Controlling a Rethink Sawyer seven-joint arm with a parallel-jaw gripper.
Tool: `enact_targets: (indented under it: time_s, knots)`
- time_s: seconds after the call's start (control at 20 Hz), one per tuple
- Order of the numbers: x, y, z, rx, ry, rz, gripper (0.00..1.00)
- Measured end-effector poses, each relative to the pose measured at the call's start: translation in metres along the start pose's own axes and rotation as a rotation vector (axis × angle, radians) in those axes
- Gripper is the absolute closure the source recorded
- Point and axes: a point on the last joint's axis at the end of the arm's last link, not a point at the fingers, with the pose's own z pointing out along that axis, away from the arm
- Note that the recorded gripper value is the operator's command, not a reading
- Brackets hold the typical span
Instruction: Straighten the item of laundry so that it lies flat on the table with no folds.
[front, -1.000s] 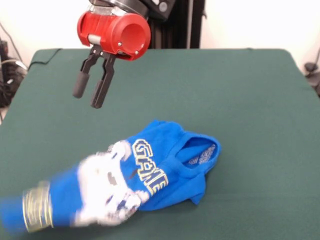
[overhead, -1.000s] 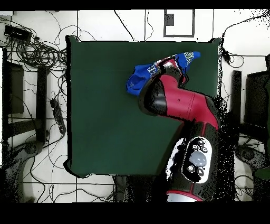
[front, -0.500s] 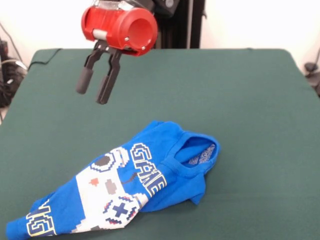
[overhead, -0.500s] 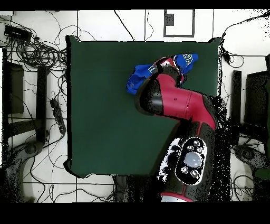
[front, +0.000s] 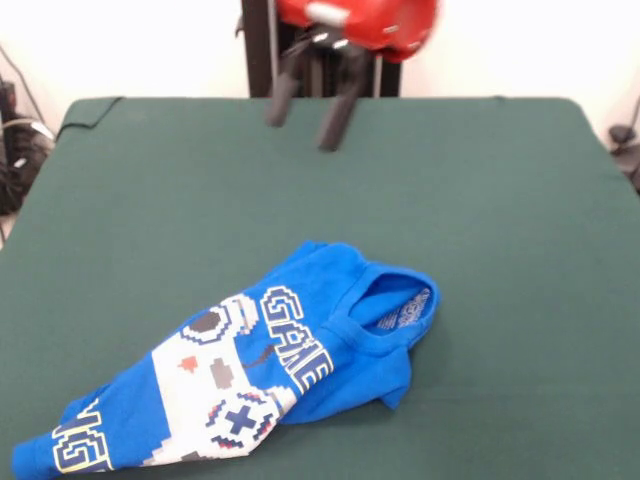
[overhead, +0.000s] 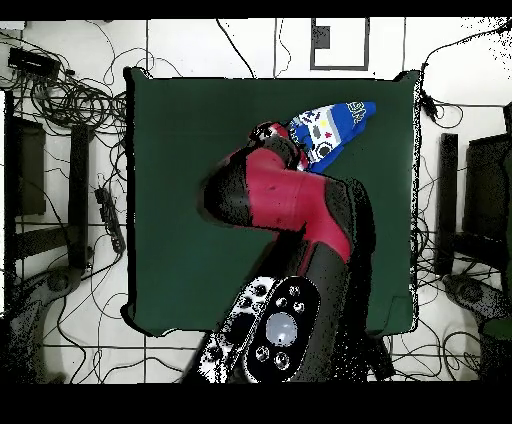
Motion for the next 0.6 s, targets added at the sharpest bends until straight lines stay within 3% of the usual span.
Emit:
enact_targets:
  time_s: [0.1, 0.3, 0.6]
  knots:
    - [0.021, 0.012, -0.022, 0.023, 0.033, -0.023, 0.00]
    - [0.048, 0.028, -0.046, 0.023, 0.050, -0.054, 0.00]
    - [0.063, 0.038, -0.052, -0.009, 0.029, -0.068, 0.00]
